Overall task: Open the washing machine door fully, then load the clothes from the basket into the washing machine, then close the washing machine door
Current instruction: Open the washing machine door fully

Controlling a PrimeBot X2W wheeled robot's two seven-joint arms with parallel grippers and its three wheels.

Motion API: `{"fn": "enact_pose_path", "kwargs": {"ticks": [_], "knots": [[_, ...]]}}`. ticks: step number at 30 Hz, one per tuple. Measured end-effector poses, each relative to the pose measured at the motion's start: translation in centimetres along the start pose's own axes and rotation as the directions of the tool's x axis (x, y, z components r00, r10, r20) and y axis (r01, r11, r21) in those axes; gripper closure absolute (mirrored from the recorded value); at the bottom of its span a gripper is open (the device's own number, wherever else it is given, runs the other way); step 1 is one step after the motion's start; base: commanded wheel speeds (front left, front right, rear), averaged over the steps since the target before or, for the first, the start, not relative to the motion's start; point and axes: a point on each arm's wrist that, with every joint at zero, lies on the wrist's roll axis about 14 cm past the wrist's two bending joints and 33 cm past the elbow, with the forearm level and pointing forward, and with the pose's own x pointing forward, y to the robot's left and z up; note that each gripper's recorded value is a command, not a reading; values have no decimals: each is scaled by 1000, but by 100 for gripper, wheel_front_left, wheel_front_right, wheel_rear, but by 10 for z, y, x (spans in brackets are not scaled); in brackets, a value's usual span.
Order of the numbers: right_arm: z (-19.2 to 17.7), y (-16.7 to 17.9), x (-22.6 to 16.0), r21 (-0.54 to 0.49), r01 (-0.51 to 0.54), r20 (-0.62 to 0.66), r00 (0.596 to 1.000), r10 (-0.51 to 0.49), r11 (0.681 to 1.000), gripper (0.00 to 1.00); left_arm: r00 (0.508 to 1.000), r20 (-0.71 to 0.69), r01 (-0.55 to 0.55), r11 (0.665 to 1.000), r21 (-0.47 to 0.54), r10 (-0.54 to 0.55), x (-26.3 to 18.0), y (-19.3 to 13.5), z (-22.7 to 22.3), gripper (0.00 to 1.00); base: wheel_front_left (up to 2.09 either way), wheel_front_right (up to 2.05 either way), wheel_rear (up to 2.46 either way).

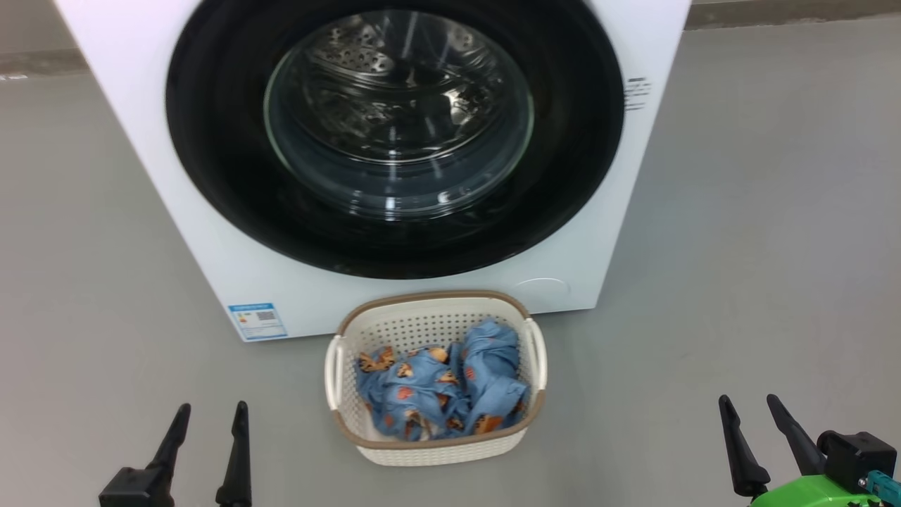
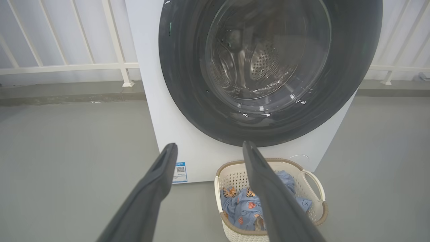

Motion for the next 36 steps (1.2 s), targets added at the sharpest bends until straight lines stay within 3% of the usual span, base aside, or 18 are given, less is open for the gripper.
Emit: {"fn": "enact_pose_path", "kwargs": {"ticks": [21,35,36], "knots": [[1,-4,-3,1,13,3,1000,-13,1000,0,1000,2,6,1000,-14,-6,3,-4,0,0,118,118,-235],[1,-8,-2,2,24,4,1000,-24,1000,0,1000,13,7,999,-35,-7,4,-6,2,0,30,30,-60],[1,-7,-2,5,22,4,1000,-22,1000,48,1000,12,7,999,-38,-7,4,-6,1,0,0,0,0]]}}
